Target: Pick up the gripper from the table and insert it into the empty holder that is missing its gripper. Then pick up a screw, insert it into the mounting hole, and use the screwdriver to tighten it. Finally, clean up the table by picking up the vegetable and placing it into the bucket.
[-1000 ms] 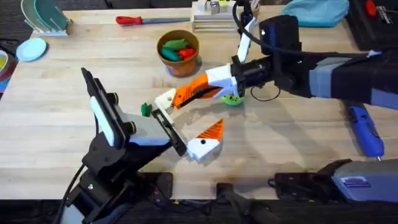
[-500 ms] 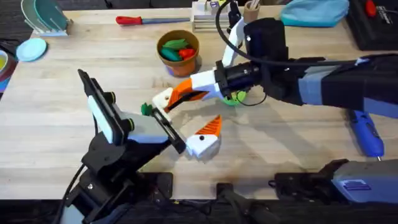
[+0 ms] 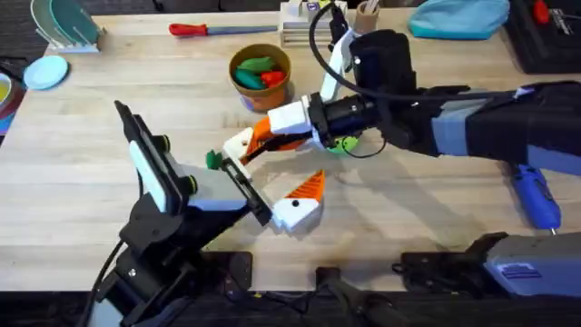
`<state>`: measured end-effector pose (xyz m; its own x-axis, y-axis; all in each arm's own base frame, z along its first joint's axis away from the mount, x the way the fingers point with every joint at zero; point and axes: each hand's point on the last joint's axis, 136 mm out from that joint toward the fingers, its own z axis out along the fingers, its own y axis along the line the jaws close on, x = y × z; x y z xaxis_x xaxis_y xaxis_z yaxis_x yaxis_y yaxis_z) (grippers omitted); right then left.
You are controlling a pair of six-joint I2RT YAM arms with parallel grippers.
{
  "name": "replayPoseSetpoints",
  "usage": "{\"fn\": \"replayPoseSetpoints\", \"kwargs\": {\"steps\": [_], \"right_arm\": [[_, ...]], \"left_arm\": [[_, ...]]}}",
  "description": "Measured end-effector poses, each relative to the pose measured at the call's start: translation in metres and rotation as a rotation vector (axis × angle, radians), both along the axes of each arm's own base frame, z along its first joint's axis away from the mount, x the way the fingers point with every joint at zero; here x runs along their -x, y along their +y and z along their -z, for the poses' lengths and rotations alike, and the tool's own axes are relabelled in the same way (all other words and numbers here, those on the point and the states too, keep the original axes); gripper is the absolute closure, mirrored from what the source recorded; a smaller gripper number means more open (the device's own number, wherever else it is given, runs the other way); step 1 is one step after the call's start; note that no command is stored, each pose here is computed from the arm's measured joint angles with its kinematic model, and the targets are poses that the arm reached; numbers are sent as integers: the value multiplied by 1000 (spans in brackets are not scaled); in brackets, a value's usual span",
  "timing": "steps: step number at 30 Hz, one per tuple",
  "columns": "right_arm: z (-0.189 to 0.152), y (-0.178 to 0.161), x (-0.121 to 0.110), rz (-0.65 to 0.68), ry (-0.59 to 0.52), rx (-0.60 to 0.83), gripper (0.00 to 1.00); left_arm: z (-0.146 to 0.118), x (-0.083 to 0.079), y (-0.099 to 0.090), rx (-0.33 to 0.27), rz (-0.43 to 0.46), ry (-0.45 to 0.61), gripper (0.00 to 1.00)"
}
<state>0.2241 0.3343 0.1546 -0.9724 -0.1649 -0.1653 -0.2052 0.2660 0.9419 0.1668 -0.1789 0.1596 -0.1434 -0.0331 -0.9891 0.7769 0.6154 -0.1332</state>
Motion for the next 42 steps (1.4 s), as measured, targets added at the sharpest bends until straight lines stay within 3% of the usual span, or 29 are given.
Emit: {"fn": "replayPoseSetpoints", "kwargs": {"steps": [3, 11, 16, 24, 29, 36, 42], "right_arm": [[1, -1, 0, 1, 0, 2, 313], [-6, -4, 7, -55, 17, -37, 88], [-8, -11, 0, -43, 16, -48, 9], [-9, -22, -10, -14, -69, -29, 8], [-3, -45, -10, 50, -136, 193, 8], [-5, -101, -29, 160, -424, 604, 9], [27, -143, -29, 147, -462, 901, 7]], "left_arm": [[0, 0, 0, -6, 1, -9, 9], [-1, 13, -10, -9, 89, -22, 8], [-1, 15, -11, -10, 100, -24, 9], [-1, 15, -11, -9, 104, -24, 8], [-2, 15, -11, -9, 104, -25, 8], [-1, 15, -11, -10, 104, -26, 8], [-2, 15, -11, -11, 105, -27, 8]]}}
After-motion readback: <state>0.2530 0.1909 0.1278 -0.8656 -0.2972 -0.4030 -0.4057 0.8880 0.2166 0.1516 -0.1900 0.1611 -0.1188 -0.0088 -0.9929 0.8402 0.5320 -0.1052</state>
